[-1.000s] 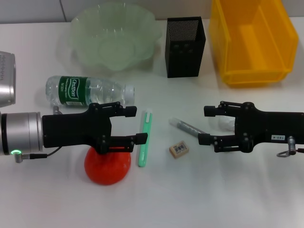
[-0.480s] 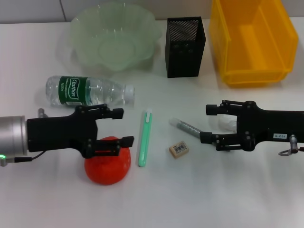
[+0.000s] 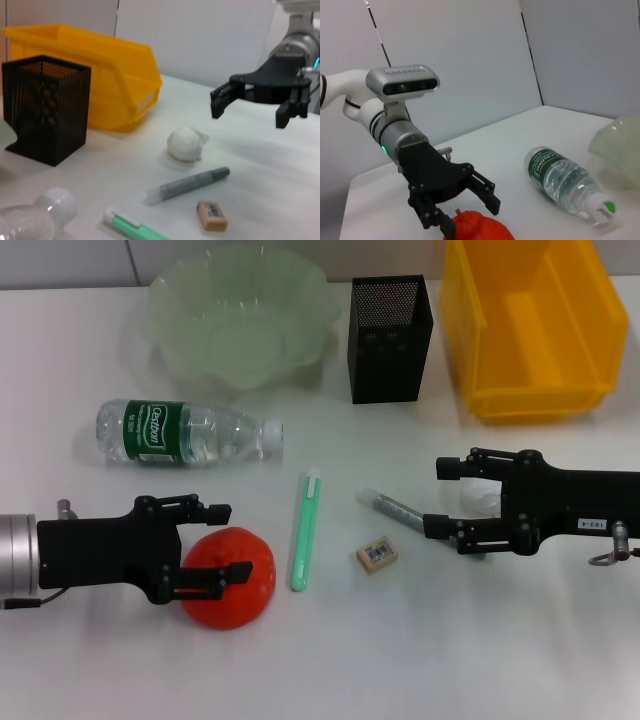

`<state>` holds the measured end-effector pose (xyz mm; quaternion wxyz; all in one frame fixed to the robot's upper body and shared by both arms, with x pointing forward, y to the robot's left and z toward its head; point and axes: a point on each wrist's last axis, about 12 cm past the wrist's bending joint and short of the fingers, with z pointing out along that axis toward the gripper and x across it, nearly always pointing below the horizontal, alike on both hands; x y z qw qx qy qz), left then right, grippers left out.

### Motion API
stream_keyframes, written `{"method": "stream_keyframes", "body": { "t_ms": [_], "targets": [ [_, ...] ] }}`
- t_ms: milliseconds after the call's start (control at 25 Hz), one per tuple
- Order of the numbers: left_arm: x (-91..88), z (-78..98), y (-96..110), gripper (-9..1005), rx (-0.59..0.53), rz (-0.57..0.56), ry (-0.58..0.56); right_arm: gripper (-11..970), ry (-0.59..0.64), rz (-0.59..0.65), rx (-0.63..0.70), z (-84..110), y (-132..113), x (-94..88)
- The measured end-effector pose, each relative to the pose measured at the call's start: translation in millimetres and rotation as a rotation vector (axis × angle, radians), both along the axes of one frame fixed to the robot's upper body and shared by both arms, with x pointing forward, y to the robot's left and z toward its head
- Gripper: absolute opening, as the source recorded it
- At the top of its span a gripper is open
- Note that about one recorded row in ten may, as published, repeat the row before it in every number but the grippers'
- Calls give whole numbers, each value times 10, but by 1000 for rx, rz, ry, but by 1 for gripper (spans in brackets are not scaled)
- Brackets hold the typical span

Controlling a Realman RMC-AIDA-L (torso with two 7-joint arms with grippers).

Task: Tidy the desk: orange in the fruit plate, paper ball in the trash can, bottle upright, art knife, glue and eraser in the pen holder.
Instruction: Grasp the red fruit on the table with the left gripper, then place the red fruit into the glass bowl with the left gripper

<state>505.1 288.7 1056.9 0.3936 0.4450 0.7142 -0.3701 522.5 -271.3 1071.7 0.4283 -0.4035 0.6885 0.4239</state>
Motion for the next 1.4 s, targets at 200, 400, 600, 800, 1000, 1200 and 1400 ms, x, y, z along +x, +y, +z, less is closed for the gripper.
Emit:
{"method": "stream_keyframes", "body": {
  "t_ms": [200, 400, 600, 800, 1000, 1200, 1400],
  "targets": [
    [-8, -51, -3, 724, 29, 5, 2, 832, 0, 0, -1, 1, -3, 1],
    [-13, -63, -11, 715, 36, 2, 1, 832, 0, -1, -2, 3, -9, 2],
    [-28, -81, -26, 707, 37, -2, -29, 832, 0, -3, -1, 6, -14, 5],
    [-30, -80, -29, 447, 29, 6, -32, 832, 2, -5, 0, 1, -19, -1],
    [-31, -68, -47, 284, 7, 15, -36, 832, 2, -6, 0, 1, -20, -2],
    [93, 128, -120, 199, -144, 66, -114, 831, 0, -11, -6, 6, -38, 12],
    [243, 311, -176, 166, -303, 152, -188, 831, -3, -13, -8, 3, -39, 15]
  ]
}}
